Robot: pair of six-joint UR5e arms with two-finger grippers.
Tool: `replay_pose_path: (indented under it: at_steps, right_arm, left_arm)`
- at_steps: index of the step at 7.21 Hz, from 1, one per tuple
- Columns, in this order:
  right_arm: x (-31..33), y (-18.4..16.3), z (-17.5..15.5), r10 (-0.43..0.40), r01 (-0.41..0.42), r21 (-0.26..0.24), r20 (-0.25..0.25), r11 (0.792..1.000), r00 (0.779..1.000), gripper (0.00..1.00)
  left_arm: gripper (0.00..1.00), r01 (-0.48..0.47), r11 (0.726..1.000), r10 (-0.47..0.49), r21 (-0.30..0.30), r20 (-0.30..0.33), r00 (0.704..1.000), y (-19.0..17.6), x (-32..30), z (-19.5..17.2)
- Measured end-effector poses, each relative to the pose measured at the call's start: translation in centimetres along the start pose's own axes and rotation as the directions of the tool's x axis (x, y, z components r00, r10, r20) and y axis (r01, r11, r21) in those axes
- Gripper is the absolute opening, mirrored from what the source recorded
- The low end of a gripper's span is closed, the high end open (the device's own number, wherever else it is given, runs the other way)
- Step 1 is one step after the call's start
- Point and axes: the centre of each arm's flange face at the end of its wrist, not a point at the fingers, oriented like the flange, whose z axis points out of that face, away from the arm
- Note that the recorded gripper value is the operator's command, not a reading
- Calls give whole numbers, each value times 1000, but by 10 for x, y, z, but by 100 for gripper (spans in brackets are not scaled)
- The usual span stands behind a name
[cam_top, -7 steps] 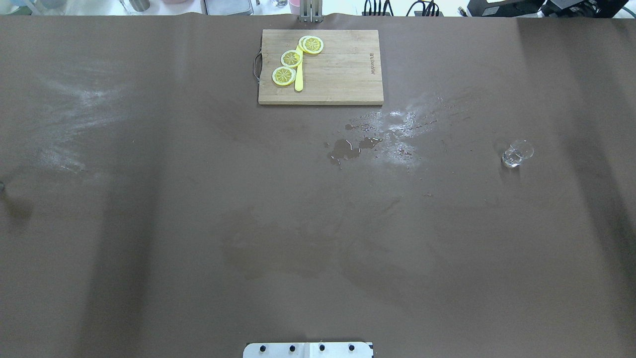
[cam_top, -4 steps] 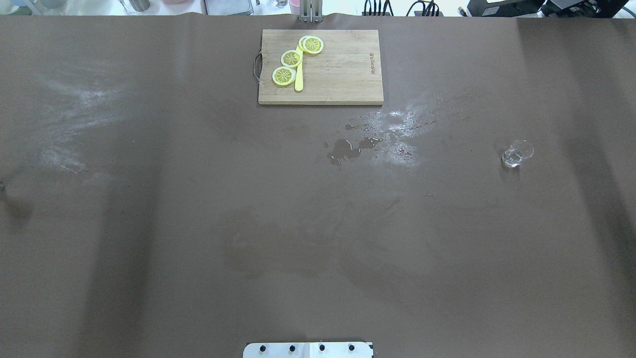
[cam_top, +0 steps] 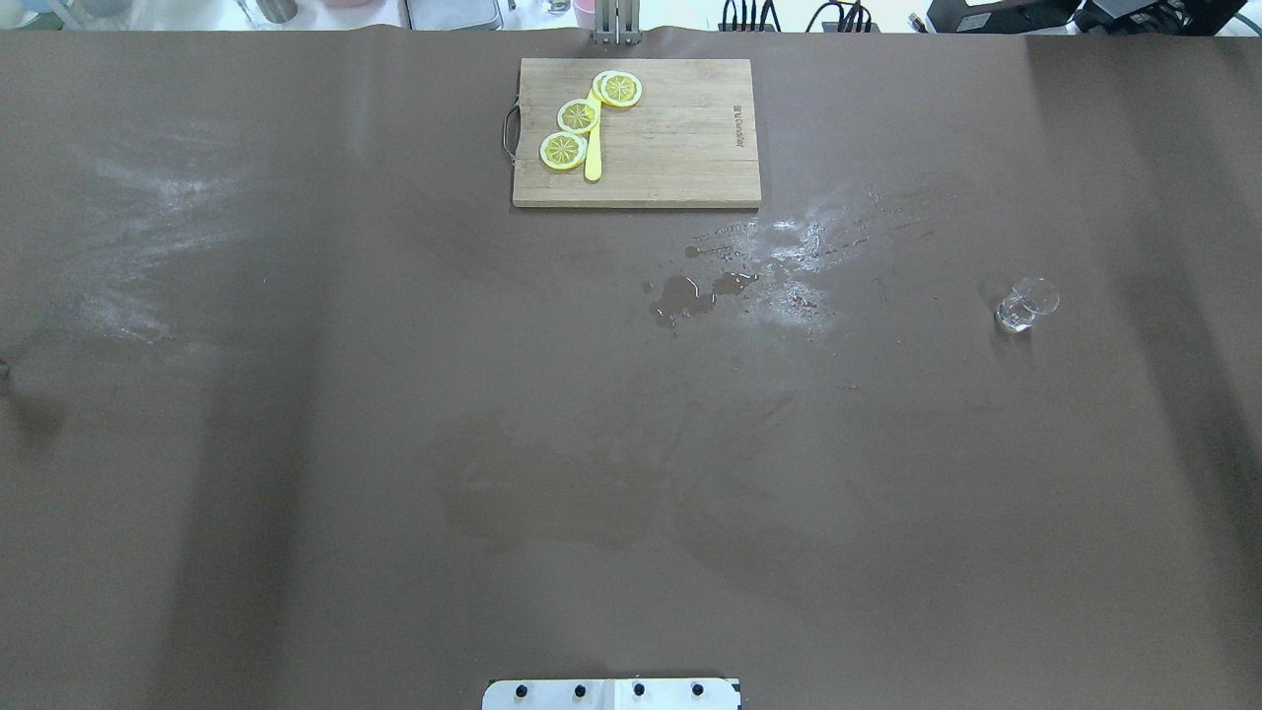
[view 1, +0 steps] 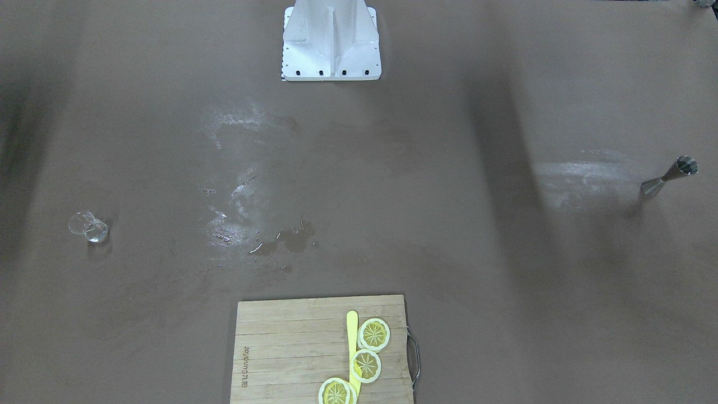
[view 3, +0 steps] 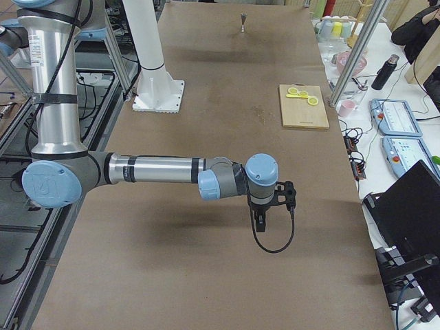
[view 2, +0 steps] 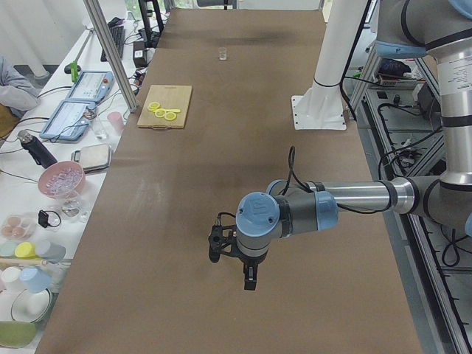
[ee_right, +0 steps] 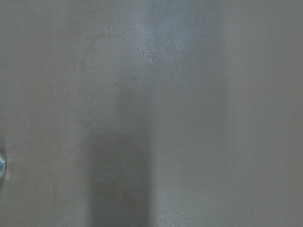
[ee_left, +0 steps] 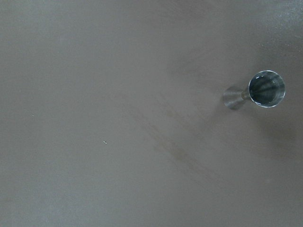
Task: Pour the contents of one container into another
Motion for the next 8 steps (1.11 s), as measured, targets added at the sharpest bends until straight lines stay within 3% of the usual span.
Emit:
replay_pose_path:
  at_steps: [8]
  right_arm:
    - [-5, -6, -3, -7, 7, 8, 1, 1000, 1000, 100]
  left_arm:
    - [99, 5, 1000, -5, -6, 1, 1000, 3, -2, 2]
